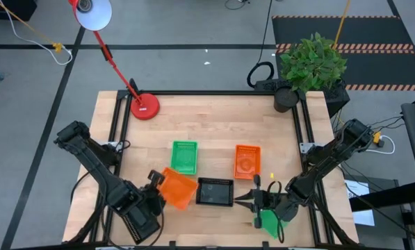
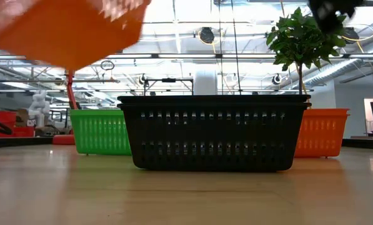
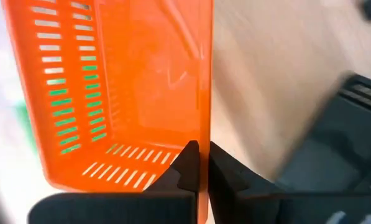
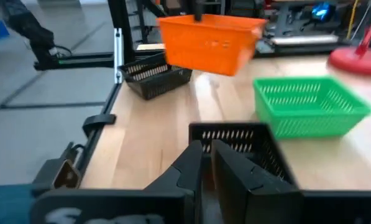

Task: Stack baskets by color
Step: Stack the left orange bin on top of the right orange bin

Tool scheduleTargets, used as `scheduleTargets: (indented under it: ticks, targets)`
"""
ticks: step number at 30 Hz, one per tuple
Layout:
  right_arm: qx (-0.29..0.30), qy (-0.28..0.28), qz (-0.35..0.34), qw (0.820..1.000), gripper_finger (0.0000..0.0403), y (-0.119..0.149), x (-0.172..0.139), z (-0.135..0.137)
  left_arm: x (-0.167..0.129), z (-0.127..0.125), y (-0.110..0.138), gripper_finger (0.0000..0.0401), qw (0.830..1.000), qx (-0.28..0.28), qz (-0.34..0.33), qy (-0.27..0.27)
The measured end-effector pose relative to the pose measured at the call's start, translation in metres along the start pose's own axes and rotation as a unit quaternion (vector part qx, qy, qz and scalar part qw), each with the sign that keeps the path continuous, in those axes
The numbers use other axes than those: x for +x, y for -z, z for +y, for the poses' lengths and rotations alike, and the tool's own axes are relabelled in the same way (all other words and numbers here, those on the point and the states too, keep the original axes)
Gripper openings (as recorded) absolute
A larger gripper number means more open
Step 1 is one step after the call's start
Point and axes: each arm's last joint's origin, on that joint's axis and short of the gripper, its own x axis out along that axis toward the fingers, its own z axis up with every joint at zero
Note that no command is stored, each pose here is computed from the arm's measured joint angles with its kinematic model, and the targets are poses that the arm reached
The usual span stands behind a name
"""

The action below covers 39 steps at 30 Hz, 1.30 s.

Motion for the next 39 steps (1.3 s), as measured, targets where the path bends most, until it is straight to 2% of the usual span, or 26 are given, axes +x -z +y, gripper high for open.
scheduleTargets:
  ticks: [5, 12, 17, 24, 29, 34, 39]
  targets:
    - [-0.055, 0.02, 0.011, 0.998, 0.0029, -0.036, 0.009, 0.008, -0.004, 0.022, -0.008, 0.0008, 0.996, 0.014, -0.019, -0.082]
    - [-0.118, 0.085, 0.008, 0.989, 0.0041, -0.087, 0.015, 0.009, 0.02, 0.063, -0.022, 0.0008, 0.992, -0.011, -0.006, -0.128]
    - [-0.129, 0.112, 0.011, 0.985, 0.0083, -0.092, 0.021, -0.001, 0.043, 0.083, -0.04, 0.0013, 0.989, 0.015, -0.025, -0.142]
    - [-0.149, 0.126, 0.067, 0.979, 0.0144, -0.079, 0.019, -0.006, 0.056, 0.093, -0.054, 0.0008, 0.984, 0.079, -0.045, -0.156]
    - [-0.174, 0.072, 0.101, 0.977, 0.0163, -0.077, 0.018, -0.004, 0.062, 0.093, -0.057, 0.0018, 0.983, 0.089, -0.043, -0.157]
    - [-0.206, 0.02, 0.156, 0.966, 0.0163, -0.104, 0.013, -0.003, 0.068, 0.091, -0.06, 0.0008, 0.982, 0.11, -0.042, -0.148]
    - [-0.207, -0.018, 0.221, 0.953, 0.016, -0.128, 0.014, -0.02, 0.066, 0.09, -0.061, 0.0021, 0.982, 0.108, -0.048, -0.147]
